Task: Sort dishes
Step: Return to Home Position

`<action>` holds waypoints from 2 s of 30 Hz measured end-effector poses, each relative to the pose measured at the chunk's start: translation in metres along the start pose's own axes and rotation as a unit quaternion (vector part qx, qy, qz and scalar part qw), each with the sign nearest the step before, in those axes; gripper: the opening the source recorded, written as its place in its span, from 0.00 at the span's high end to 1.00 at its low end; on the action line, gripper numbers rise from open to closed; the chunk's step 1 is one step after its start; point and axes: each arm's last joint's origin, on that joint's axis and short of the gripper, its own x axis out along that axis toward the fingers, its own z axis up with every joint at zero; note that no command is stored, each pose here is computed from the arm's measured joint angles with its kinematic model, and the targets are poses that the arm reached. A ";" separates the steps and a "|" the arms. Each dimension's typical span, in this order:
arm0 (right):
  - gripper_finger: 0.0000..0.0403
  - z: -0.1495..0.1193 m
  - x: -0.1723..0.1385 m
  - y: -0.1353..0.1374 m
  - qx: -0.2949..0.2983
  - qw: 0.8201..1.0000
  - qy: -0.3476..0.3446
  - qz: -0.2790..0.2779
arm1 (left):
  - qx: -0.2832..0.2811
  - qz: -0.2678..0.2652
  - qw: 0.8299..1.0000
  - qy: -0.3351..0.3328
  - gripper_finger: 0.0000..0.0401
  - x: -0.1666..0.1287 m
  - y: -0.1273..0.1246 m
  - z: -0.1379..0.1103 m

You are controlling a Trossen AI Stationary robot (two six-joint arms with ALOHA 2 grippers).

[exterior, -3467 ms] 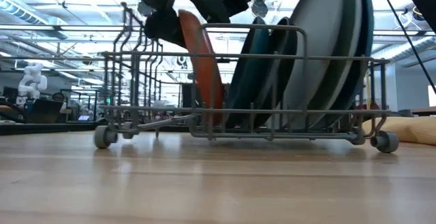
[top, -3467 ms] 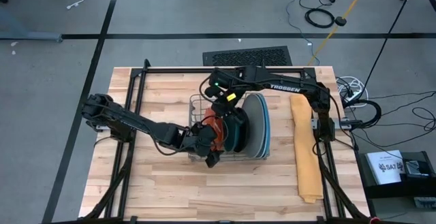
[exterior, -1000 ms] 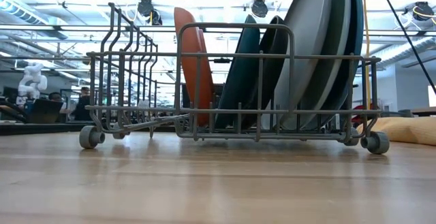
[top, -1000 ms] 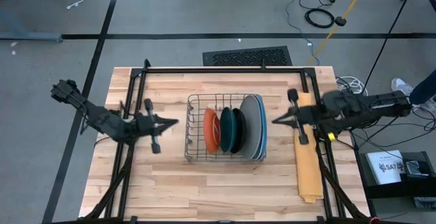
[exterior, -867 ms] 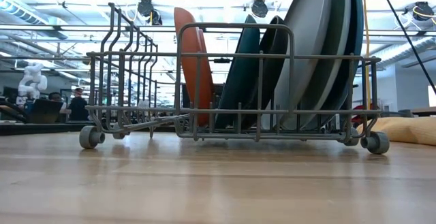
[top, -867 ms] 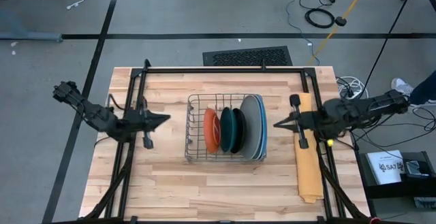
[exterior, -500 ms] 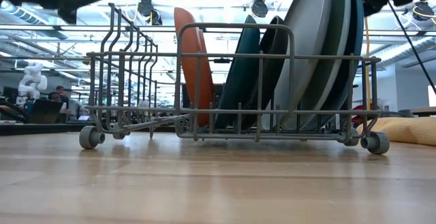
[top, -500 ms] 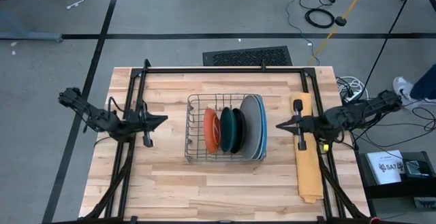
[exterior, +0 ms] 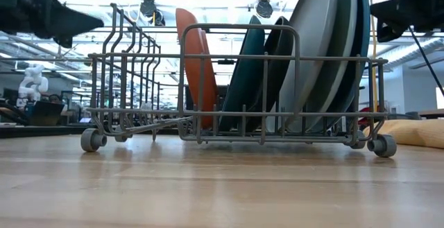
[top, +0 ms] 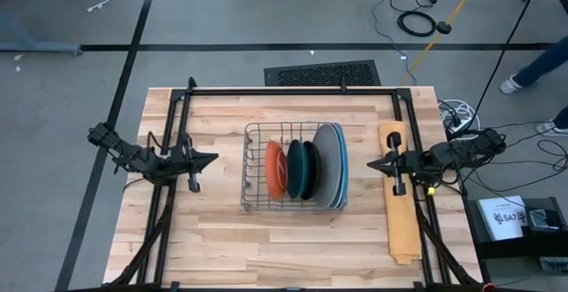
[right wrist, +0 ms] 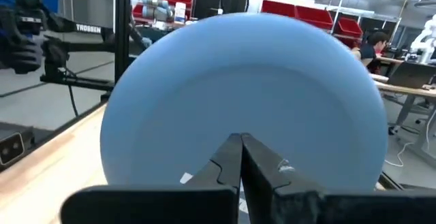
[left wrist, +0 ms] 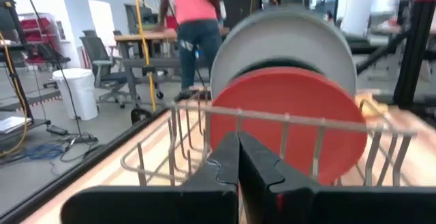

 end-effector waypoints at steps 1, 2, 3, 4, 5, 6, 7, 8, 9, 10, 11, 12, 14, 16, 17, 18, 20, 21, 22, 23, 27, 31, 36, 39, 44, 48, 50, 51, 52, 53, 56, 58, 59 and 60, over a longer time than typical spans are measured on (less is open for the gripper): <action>1.00 -0.002 0.001 0.000 0.000 1.000 -0.001 0.000 | 0.002 -0.001 1.000 0.005 1.00 0.000 0.000 -0.001; 1.00 -0.004 0.001 0.001 -0.001 1.000 0.001 0.001 | 0.001 -0.002 1.000 0.008 1.00 0.000 0.000 -0.002; 1.00 -0.005 0.001 0.001 -0.002 1.000 0.003 0.002 | -0.001 -0.003 1.000 0.009 1.00 0.000 0.000 -0.003; 1.00 -0.007 0.001 0.002 -0.003 1.000 0.005 0.007 | 0.001 -0.004 1.000 0.014 1.00 0.000 -0.001 -0.005; 1.00 -0.010 0.002 0.003 -0.004 1.000 0.009 0.009 | 0.008 -0.005 1.000 0.022 1.00 0.000 -0.002 -0.009; 1.00 -0.013 0.003 0.003 -0.005 1.000 0.013 0.011 | 0.012 -0.005 1.000 0.028 1.00 0.001 -0.002 -0.012; 1.00 -0.015 0.003 0.004 -0.003 1.000 0.017 0.012 | 0.006 -0.002 1.000 0.029 1.00 0.001 -0.002 -0.013; 1.00 -0.017 0.003 0.004 0.001 1.000 0.019 0.012 | 0.003 0.003 1.000 0.030 1.00 0.001 -0.002 -0.014; 1.00 -0.020 0.004 0.005 0.007 1.000 0.022 0.013 | 0.002 0.006 1.000 0.030 1.00 0.001 -0.002 -0.014; 1.00 -0.023 0.005 0.006 0.014 0.999 0.026 0.016 | 0.003 0.007 1.000 0.031 1.00 0.001 -0.002 -0.014; 1.00 -0.027 0.005 0.006 0.018 0.999 0.033 0.017 | 0.001 0.008 1.000 0.030 1.00 0.001 -0.002 -0.014; 1.00 -0.030 0.006 0.007 0.023 0.999 0.036 0.019 | 0.002 0.014 0.999 0.030 1.00 0.001 -0.001 -0.014; 1.00 -0.030 0.006 0.009 0.031 0.998 0.035 0.043 | -0.003 0.045 0.998 0.034 1.00 0.001 0.000 -0.014; 1.00 -0.030 0.006 0.010 0.033 0.997 0.032 0.065 | -0.020 0.083 0.996 0.035 1.00 0.001 0.003 -0.015; 1.00 -0.030 0.006 0.010 0.033 0.996 0.034 0.071 | -0.033 0.097 0.994 0.035 1.00 0.000 0.003 -0.015; 1.00 -0.030 0.006 0.010 0.033 0.996 0.035 0.076 | -0.042 0.105 0.993 0.035 1.00 0.000 0.004 -0.015; 1.00 -0.030 0.005 0.011 0.033 0.995 0.034 0.082 | -0.052 0.105 0.993 0.034 1.00 0.000 0.004 -0.015; 1.00 -0.030 0.005 0.011 0.030 0.996 0.034 0.082 | -0.053 0.105 0.993 0.034 1.00 0.000 0.004 -0.015; 1.00 -0.030 0.005 0.011 0.022 0.996 0.033 0.083 | -0.052 0.105 0.993 0.034 1.00 0.000 0.004 -0.015; 1.00 -0.030 0.005 0.011 0.009 0.996 0.032 0.084 | -0.053 0.105 0.993 0.034 1.00 0.000 0.004 -0.015; 1.00 -0.030 0.005 0.011 -0.027 0.995 0.028 0.094 | -0.053 0.105 0.993 0.034 1.00 0.000 0.004 -0.015; 1.00 -0.030 0.004 0.015 -0.027 0.986 0.018 0.166 | -0.053 0.105 0.993 0.034 1.00 0.001 0.004 -0.015; 1.00 -0.031 0.005 0.014 -0.029 0.989 0.025 0.142 | -0.053 0.104 0.993 0.034 1.00 0.001 0.004 -0.015; 0.99 -0.030 0.005 0.013 -0.032 0.993 0.027 0.114 | -0.053 0.104 0.993 0.034 1.00 0.001 0.004 -0.015; 0.99 -0.030 0.005 0.013 -0.029 0.992 0.026 0.120 | -0.053 0.104 0.993 0.034 1.00 0.001 0.004 -0.015; 0.99 -0.030 0.005 0.013 -0.029 0.992 0.026 0.120 | -0.053 0.104 0.993 0.034 1.00 0.001 0.004 -0.015; 0.99 -0.030 0.005 0.013 -0.029 0.992 0.026 0.120 | -0.053 0.104 0.993 0.034 1.00 0.001 0.004 -0.015; 0.99 -0.030 0.005 0.013 -0.029 0.992 0.025 0.120 | -0.053 0.104 0.993 0.034 1.00 0.001 0.004 -0.015; 0.99 -0.030 0.005 0.013 -0.029 0.992 0.025 0.120 | -0.053 0.104 0.993 0.034 1.00 0.001 0.004 -0.015; 0.99 -0.030 0.005 0.013 -0.029 0.992 0.025 0.120 | -0.053 0.104 0.993 0.034 1.00 0.001 0.004 -0.015; 0.99 -0.030 0.005 0.013 -0.029 0.992 0.025 0.120 | -0.053 0.104 0.993 0.034 1.00 0.001 0.004 -0.015; 0.99 -0.030 0.005 0.013 -0.029 0.992 0.025 0.120 | -0.053 0.104 0.993 0.034 1.00 0.001 0.004 -0.015; 0.99 -0.030 0.005 0.013 -0.029 0.992 0.025 0.121 | -0.053 0.104 0.993 0.034 1.00 0.001 0.004 -0.015; 0.99 -0.030 0.005 0.013 -0.029 0.992 0.025 0.120 | -0.053 0.104 0.993 0.034 1.00 0.001 0.004 -0.015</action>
